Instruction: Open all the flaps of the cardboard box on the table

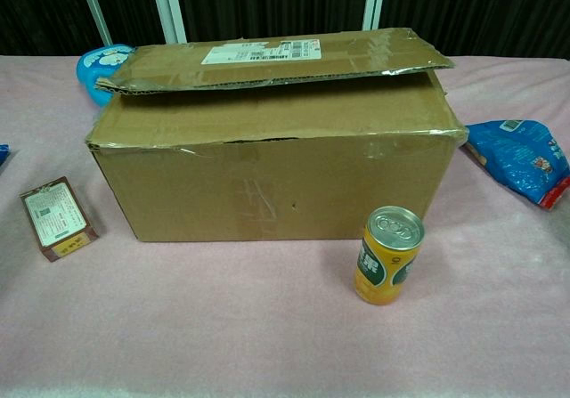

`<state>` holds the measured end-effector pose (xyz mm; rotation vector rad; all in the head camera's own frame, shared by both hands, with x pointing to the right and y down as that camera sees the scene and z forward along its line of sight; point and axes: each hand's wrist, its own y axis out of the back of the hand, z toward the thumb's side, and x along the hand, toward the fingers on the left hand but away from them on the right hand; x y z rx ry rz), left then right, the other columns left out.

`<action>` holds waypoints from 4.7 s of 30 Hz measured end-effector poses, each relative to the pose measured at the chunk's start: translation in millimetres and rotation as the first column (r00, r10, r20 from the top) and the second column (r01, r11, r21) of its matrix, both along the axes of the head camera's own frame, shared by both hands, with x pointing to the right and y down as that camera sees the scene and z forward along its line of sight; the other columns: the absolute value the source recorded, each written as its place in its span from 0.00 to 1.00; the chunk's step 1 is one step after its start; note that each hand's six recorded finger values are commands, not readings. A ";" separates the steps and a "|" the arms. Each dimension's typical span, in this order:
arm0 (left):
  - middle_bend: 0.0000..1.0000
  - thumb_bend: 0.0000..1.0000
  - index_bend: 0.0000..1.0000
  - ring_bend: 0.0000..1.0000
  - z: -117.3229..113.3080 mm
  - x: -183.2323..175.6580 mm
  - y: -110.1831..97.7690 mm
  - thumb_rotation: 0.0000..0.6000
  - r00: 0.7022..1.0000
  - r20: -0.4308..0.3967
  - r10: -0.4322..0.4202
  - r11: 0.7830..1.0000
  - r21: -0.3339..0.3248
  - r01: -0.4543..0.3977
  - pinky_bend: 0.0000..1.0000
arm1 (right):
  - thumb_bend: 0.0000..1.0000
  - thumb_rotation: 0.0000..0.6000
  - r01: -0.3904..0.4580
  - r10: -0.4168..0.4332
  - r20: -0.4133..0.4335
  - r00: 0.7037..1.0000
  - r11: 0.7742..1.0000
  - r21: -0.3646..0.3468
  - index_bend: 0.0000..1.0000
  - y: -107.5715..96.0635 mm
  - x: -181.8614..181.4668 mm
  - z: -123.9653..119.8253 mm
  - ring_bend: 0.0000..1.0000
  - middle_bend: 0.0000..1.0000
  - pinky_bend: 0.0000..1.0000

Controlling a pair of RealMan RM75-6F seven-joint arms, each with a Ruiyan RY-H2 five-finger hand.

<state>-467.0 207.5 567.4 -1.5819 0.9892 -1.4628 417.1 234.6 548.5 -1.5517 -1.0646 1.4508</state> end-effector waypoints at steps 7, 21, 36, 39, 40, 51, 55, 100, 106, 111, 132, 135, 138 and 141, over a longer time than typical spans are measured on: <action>0.00 0.08 0.00 0.00 0.0 -0.4 0.1 1.00 1.000 -0.002 -0.001 1.000 0.002 0.001 0.00 | 0.26 1.00 0.005 -0.005 0.003 1.000 1.000 0.011 0.00 -0.2 -0.8 -0.7 0.00 0.00 0.22; 0.00 0.08 0.00 0.00 -0.3 -2.3 -0.9 1.00 1.000 -0.006 -0.010 1.000 0.010 0.010 0.00 | 0.26 1.00 0.001 -0.001 0.006 1.000 1.000 0.021 0.00 -3.8 -2.5 -2.2 0.00 0.00 0.22; 0.00 0.08 0.00 0.00 0.3 -5.0 -2.1 1.00 0.999 -0.013 -0.029 1.000 0.000 0.029 0.00 | 0.26 1.00 -0.020 0.018 0.032 0.999 0.997 0.080 0.00 -34.5 -17.7 -13.6 0.00 0.00 0.22; 0.00 0.08 0.00 0.00 0.8 -6.5 -2.6 1.00 0.999 -0.011 -0.036 0.999 -0.001 0.036 0.00 | 0.24 1.00 -0.014 0.010 0.056 0.998 0.996 0.084 0.00 -46.2 -29.4 -16.0 0.00 0.00 0.22; 0.00 0.08 0.00 0.00 1.1 -6.8 -2.8 1.00 0.999 -0.011 -0.038 0.999 -0.002 0.038 0.00 | 0.24 1.00 -0.008 0.002 0.070 0.998 0.997 0.082 0.00 -51.1 -36.5 -16.5 0.00 0.00 0.22; 0.00 0.08 0.00 0.00 0.1 -7.6 -4.8 1.00 1.000 0.008 -0.026 1.000 0.017 0.026 0.00 | 0.23 1.00 0.157 -0.163 0.181 0.970 0.986 0.049 0.00 -88.9 -135.8 -2.3 0.00 0.00 0.22; 0.00 0.08 0.00 0.00 -0.3 -9.5 -5.5 1.00 0.999 0.005 -0.037 0.999 0.017 0.037 0.00 | 0.26 1.00 0.188 -0.194 0.226 0.955 0.981 0.051 0.00 -101.0 -171.0 8.2 0.00 0.00 0.22; 0.00 0.08 0.00 0.00 0.3 -15.0 -9.0 1.00 0.996 -0.025 -0.084 0.997 -0.004 0.083 0.00 | 0.40 1.00 0.184 -0.182 0.292 0.939 0.983 0.019 0.00 -106.8 -229.4 39.7 0.00 0.00 0.22; 0.00 0.08 0.00 0.00 0.9 -16.2 -9.6 1.00 0.995 -0.031 -0.093 0.996 -0.009 0.093 0.00 | 0.40 1.00 0.193 -0.194 0.287 0.938 0.981 0.032 0.00 -116.4 -238.2 46.0 0.00 0.00 0.22; 0.00 0.08 0.00 0.00 1.2 -16.5 -10.2 1.00 0.994 -0.035 -0.100 0.995 -0.012 0.099 0.00 | 0.40 1.00 0.203 -0.212 0.283 0.935 0.977 0.062 0.00 -131.5 -247.8 44.1 0.00 0.00 0.22; 0.00 0.08 0.00 0.00 3.8 -18.0 -11.3 1.00 0.991 -0.041 -0.128 0.991 -0.029 0.127 0.00 | 0.39 1.00 0.153 -0.206 0.254 0.945 0.965 0.214 0.00 -233.5 -278.9 0.9 0.00 0.00 0.22; 0.00 0.08 0.00 0.00 4.5 -18.2 -11.4 1.00 0.990 -0.043 -0.134 0.991 -0.033 0.132 0.00 | 0.39 1.00 0.148 -0.203 0.230 0.952 0.961 0.234 0.00 -252.8 -286.2 0.7 0.00 0.00 0.22; 0.00 0.08 0.00 0.00 4.7 -17.7 -11.1 1.00 0.990 -0.043 -0.134 0.991 -0.035 0.133 0.00 | 0.39 1.00 0.146 -0.199 0.201 0.959 0.957 0.251 0.00 -271.2 -294.6 2.3 0.00 0.00 0.22; 0.00 0.08 0.00 0.00 4.4 -16.6 -10.5 1.00 0.991 -0.039 -0.126 0.992 -0.034 0.125 0.00 | 0.39 1.00 0.148 -0.196 0.169 0.966 0.954 0.261 0.00 -287.9 -303.6 6.0 0.00 0.00 0.22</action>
